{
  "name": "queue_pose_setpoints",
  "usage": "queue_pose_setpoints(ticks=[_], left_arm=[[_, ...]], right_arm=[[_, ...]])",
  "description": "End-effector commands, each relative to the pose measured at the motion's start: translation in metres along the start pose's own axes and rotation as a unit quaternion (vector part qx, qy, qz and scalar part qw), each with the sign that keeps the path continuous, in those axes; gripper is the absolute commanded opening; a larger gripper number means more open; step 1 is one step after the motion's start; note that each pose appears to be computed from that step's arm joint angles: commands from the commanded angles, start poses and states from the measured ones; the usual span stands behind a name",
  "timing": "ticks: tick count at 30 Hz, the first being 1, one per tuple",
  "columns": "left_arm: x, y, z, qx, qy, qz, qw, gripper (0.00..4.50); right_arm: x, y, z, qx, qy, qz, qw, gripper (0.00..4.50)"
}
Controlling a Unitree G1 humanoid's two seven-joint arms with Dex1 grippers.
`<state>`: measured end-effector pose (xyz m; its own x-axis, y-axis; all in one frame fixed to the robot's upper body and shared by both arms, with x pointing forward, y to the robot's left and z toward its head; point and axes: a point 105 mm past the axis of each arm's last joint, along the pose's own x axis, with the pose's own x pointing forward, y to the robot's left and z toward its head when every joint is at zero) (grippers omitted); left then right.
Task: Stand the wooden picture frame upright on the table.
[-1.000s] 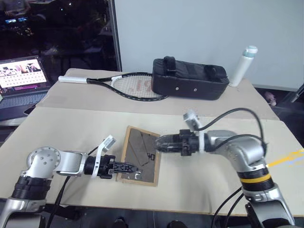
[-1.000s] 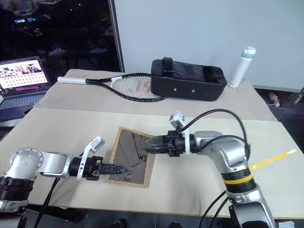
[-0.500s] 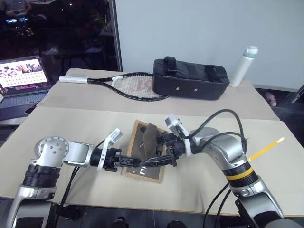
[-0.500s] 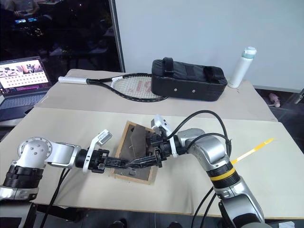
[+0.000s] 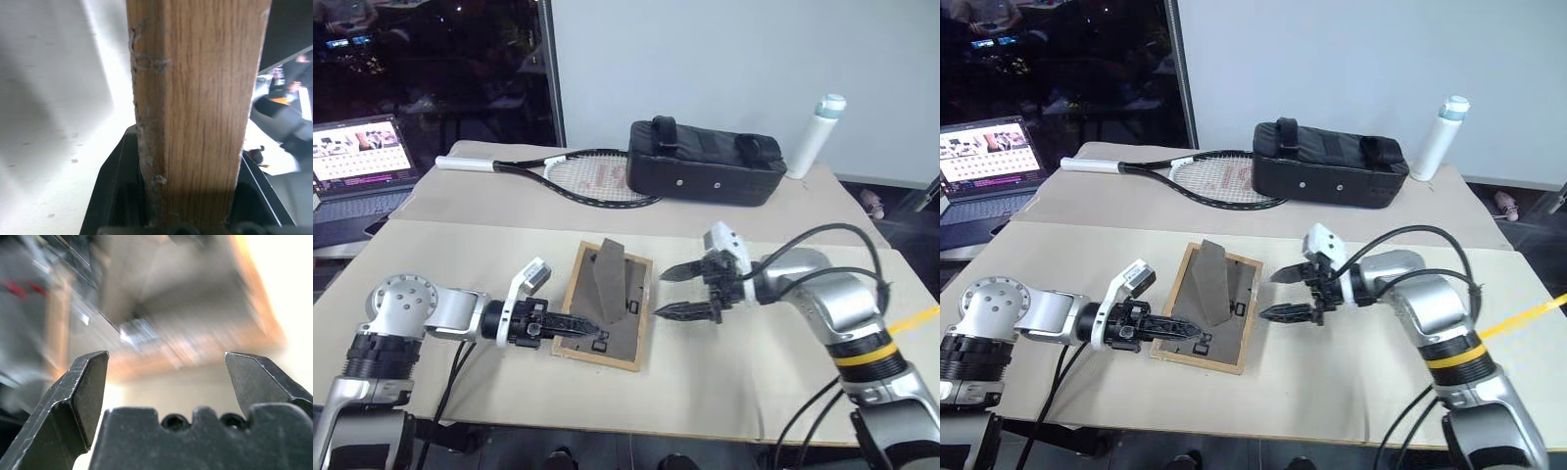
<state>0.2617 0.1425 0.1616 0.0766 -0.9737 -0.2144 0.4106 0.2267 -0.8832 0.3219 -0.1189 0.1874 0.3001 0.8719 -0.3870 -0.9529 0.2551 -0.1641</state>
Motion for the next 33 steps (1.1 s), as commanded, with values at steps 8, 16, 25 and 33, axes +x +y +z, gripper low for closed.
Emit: queue_pose_setpoints(ticks=[8,16,25,33], left_arm=[[-0.012,-0.006,-0.006,-0.206,0.004,-0.155,0.966,1.16],[-0.010,-0.016,0.007,-0.251,0.023,-0.189,0.949,1.16],[-0.004,-0.020,0.008,-0.267,0.049,-0.193,0.943,1.16],[-0.006,-0.018,0.009,-0.266,0.045,-0.180,0.946,1.16]], right_arm=[[-0.003,-0.016,0.014,-0.416,-0.016,-0.207,0.886,4.40],[0.031,0.015,0.025,-0.557,-0.068,-0.193,0.805,4.40],[0.050,0.026,0.048,-0.555,-0.124,-0.165,0.806,3.89],[0.051,0.028,0.049,-0.517,-0.144,-0.149,0.831,1.39]])
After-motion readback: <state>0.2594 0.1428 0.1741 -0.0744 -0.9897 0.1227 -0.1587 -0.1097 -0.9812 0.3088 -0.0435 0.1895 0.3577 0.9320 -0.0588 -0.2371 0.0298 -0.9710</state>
